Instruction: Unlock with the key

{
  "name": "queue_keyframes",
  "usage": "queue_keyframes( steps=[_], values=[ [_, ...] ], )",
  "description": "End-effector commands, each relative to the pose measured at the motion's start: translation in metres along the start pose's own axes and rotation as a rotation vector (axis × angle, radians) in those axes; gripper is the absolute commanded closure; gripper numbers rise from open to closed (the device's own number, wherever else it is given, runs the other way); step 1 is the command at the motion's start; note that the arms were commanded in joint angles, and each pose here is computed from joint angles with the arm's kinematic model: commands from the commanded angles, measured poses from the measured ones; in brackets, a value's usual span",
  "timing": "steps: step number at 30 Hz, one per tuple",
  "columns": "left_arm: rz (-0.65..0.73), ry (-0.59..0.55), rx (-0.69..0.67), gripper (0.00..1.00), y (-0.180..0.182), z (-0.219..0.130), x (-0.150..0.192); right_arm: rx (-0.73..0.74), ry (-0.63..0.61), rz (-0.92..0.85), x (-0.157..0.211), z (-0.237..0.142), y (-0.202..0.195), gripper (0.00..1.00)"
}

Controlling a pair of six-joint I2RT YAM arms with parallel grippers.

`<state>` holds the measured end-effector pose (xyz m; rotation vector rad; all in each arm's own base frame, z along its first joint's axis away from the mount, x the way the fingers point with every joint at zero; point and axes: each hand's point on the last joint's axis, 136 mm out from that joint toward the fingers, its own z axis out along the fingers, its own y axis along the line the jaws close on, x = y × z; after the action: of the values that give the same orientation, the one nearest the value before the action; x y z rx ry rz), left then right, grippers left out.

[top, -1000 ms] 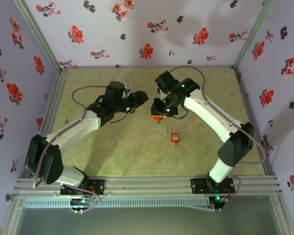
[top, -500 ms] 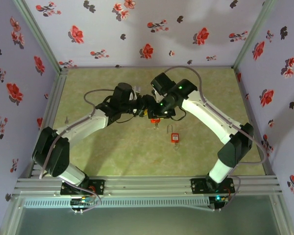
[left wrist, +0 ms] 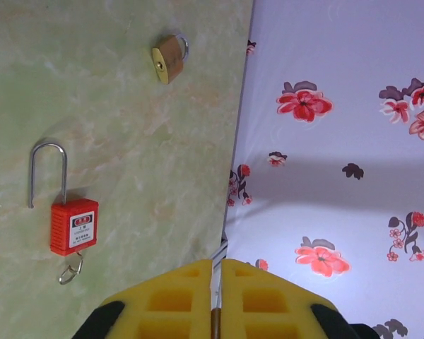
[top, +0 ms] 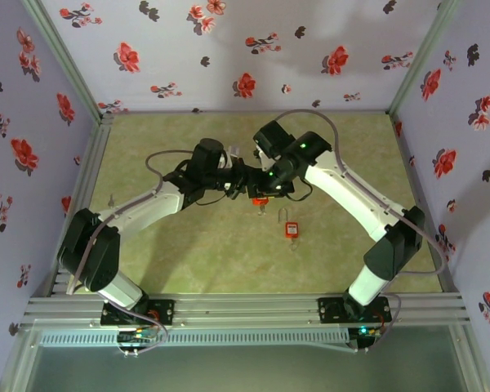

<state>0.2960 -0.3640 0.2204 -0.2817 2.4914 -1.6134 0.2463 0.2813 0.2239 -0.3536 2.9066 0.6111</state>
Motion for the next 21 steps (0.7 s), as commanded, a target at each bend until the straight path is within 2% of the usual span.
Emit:
queue_keyframes(
  steps=[1, 11, 21],
  values=[
    [0.047, 0.058, 0.079, 1.0, -0.026, -0.005, 0.009, 0.06, 0.03, -0.037, 0.009, 0.008, -0.012, 1.0],
    [0.089, -0.007, 0.016, 1.0, -0.026, -0.031, -0.026, 0.106, 0.12, -0.117, 0.038, 0.022, -0.013, 1.0],
    [0.116, -0.025, -0.035, 1.0, -0.017, -0.045, -0.038, 0.13, 0.184, -0.152, 0.06, 0.032, -0.014, 1.0]
  ],
)
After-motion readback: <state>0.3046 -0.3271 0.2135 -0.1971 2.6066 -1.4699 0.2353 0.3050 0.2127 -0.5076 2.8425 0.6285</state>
